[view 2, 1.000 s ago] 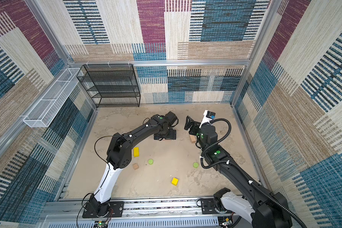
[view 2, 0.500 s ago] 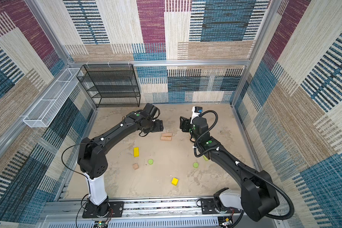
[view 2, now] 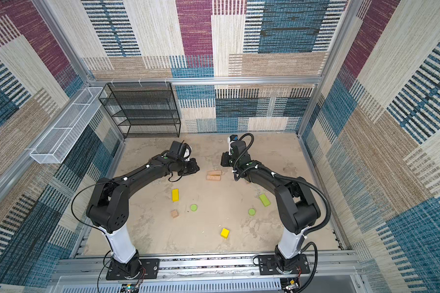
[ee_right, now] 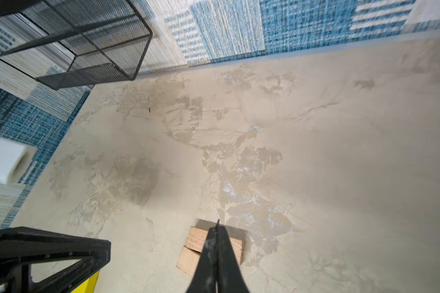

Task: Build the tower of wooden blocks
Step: 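Open and lift the left gripper off the stack while the right arm swings in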

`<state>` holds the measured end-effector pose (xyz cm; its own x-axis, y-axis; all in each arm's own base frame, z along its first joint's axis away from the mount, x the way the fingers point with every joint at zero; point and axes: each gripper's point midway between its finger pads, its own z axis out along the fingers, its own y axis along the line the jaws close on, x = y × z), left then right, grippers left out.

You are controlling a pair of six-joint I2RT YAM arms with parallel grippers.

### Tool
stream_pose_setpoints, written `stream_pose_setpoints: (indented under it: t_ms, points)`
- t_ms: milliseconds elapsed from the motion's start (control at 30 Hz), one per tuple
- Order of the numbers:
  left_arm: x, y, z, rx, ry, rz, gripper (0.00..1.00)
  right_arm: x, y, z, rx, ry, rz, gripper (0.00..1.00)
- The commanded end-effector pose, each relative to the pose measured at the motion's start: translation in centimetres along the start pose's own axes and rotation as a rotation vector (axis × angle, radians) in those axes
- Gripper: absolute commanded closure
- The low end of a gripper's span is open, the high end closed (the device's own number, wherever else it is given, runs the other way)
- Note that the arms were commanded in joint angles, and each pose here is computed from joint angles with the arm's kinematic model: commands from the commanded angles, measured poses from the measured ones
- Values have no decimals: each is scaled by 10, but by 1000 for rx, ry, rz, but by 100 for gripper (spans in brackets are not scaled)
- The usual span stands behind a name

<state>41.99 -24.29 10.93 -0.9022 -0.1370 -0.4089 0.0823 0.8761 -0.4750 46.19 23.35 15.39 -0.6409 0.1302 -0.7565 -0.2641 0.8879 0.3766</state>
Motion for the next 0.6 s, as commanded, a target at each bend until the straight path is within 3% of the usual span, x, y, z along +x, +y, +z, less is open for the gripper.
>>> stream_pose_setpoints:
  t_ms: [0, 133, 567]
  points:
    - [0, 3, 11, 14, 28, 4, 92, 13, 3, 16, -39, 57, 19, 100]
    - [4, 6, 22, 11, 66, 0, 100, 31, -7, 34, -15, 111, 42, 100]
    - [10, 21, 35, -60, 102, 1, 100, 63, -30, 59, 22, 185, 104, 100]
